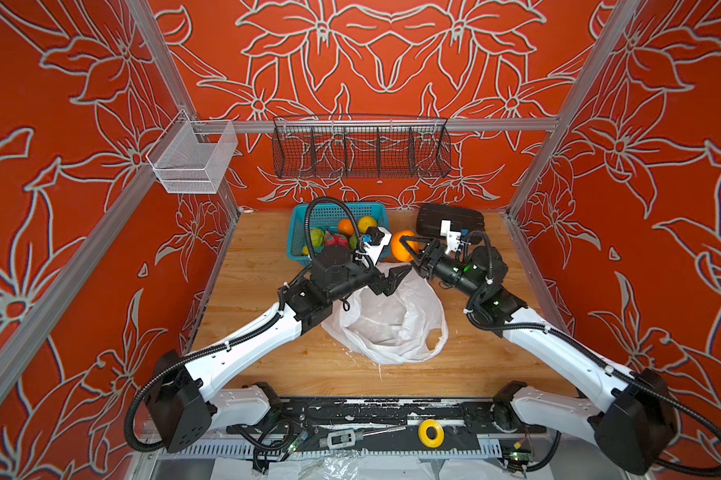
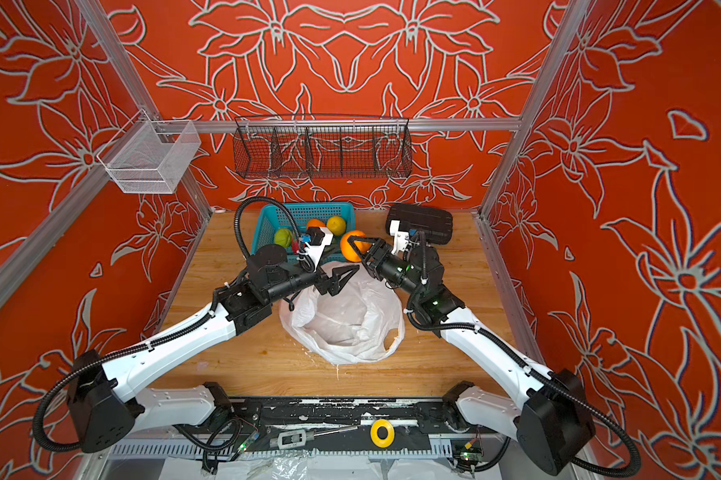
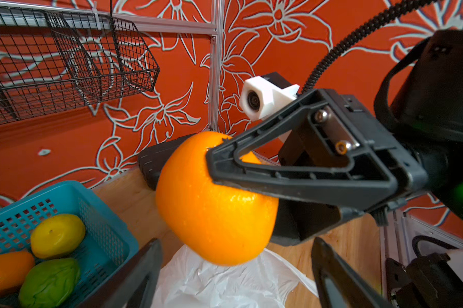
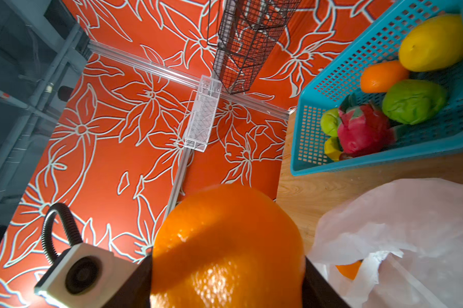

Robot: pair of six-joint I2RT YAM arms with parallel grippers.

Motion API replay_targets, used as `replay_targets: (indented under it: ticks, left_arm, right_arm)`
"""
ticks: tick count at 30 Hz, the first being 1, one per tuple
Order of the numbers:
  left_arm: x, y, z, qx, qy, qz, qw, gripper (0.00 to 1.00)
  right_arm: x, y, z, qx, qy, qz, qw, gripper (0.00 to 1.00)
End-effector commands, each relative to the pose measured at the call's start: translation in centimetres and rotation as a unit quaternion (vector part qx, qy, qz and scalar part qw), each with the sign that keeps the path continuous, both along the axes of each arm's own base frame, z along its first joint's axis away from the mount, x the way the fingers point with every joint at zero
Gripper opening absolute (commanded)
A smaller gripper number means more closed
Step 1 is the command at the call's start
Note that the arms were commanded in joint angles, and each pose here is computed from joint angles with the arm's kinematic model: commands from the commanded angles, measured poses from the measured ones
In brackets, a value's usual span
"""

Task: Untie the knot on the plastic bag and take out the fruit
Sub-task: 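Bring the orange toward the left gripper and grasp it with the left gripper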

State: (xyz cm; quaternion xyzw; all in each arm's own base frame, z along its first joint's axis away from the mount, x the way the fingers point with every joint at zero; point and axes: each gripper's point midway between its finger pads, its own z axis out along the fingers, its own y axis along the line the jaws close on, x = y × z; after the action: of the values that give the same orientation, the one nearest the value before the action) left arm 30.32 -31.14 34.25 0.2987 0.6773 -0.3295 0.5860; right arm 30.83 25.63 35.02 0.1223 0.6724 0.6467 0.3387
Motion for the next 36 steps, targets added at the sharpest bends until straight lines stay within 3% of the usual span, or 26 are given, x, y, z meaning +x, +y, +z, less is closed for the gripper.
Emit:
replay_targets:
  ticks: [1, 9, 16, 24, 36]
  left_arm:
    - [0.5, -0.5, 2.6, -0.026, -0.036, 0.007, 0.999, 0.86]
    - [1.4, -1.3, 2.4, 0.022, -0.098, 0.003, 0.995, 0.86]
    - [1.1, -1.5, 0.8, 0.137, -0.217, -0.022, 0.966, 0.88]
    - [-1.0, -2.1, 1.1, 0.173, -0.249, -0.096, 0.948, 0.89]
    - [-1.4, -1.6, 0.6, 0.187, -0.234, -0.103, 0.948, 0.6]
  right_arm:
    - [-0.8, 0.5, 1.7, 0.039, -0.019, 0.029, 0.999, 0.64]
    - [-1.6, 0.9, 2.0, 0.042, -0.02, 0.055, 0.997, 0.64]
    - [-2.8, 1.4, 1.7, 0.011, -0.014, 0.086, 0.996, 0.64]
    - [-3.6, 2.0, 1.2, -0.019, -0.005, 0.116, 0.993, 0.63]
    - [-3.7, 1.8, 2.2, -0.006, -0.013, 0.114, 0.993, 0.62]
